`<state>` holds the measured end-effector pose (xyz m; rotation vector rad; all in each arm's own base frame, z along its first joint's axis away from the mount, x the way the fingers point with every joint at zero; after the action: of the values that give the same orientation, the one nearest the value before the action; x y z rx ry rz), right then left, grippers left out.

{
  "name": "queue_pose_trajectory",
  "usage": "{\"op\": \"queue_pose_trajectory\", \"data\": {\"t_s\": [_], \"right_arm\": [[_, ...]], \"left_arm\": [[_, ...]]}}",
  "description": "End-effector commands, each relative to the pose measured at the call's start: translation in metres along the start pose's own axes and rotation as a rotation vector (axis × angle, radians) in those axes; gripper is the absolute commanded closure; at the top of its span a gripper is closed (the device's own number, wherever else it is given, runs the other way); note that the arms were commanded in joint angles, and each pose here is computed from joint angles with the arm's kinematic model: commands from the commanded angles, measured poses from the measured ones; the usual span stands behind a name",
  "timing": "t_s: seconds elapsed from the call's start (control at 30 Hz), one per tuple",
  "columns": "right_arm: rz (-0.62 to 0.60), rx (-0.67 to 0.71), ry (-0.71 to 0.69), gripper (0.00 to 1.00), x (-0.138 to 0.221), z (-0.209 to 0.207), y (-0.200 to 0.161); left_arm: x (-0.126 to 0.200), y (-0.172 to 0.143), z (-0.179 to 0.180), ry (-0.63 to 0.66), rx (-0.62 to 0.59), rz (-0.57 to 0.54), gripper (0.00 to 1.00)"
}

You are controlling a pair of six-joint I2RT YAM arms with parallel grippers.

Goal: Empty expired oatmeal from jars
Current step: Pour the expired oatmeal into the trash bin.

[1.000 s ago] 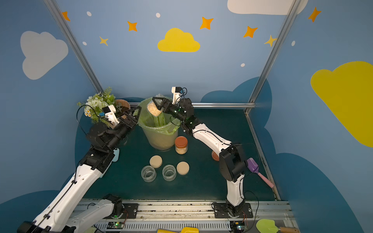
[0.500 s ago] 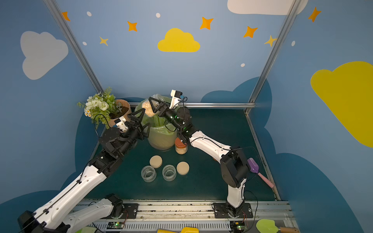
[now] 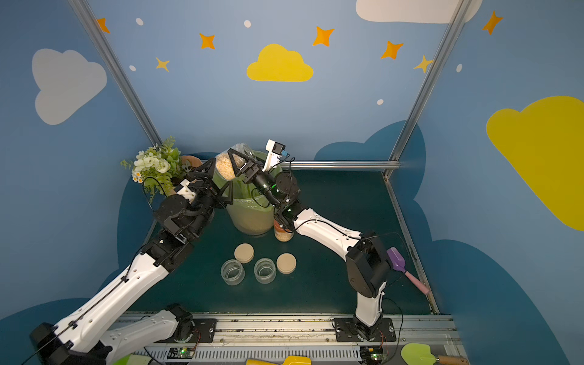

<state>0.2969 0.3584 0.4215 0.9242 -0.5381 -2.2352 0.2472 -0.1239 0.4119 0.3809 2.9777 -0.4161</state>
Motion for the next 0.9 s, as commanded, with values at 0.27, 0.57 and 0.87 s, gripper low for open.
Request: {"op": "queue_pose_trajectory", "data": {"t_s": [0.27,0.57,0.87], "right_arm": [[-0.078,-0.036,0.131,0.63,-0.002,0.017,0.007],[-0.061,-0.075,0.13,0.63,-0.007,0.006,-0.003],[-0.007,-0.101,0.126,0.63,-0.011,-0.003,-0.008]], "left_arm": [[-0.023,0.002,0.007,-0.074,0.055,-0.021,0.0],[-0.04,0.004,0.014,-0.114,0.074,0.007,0.0],[-0.048,0.01,0.017,-0.092,0.048,0.026,0.0]]}}
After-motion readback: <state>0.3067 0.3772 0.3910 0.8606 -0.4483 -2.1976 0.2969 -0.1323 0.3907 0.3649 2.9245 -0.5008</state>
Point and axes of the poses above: each gripper's point midway between its finger pads, its own x axis back along the fingers, its own z axis along the line the jaws close on, y = z × x, the point moved 10 cm from there along x, back along the fingers
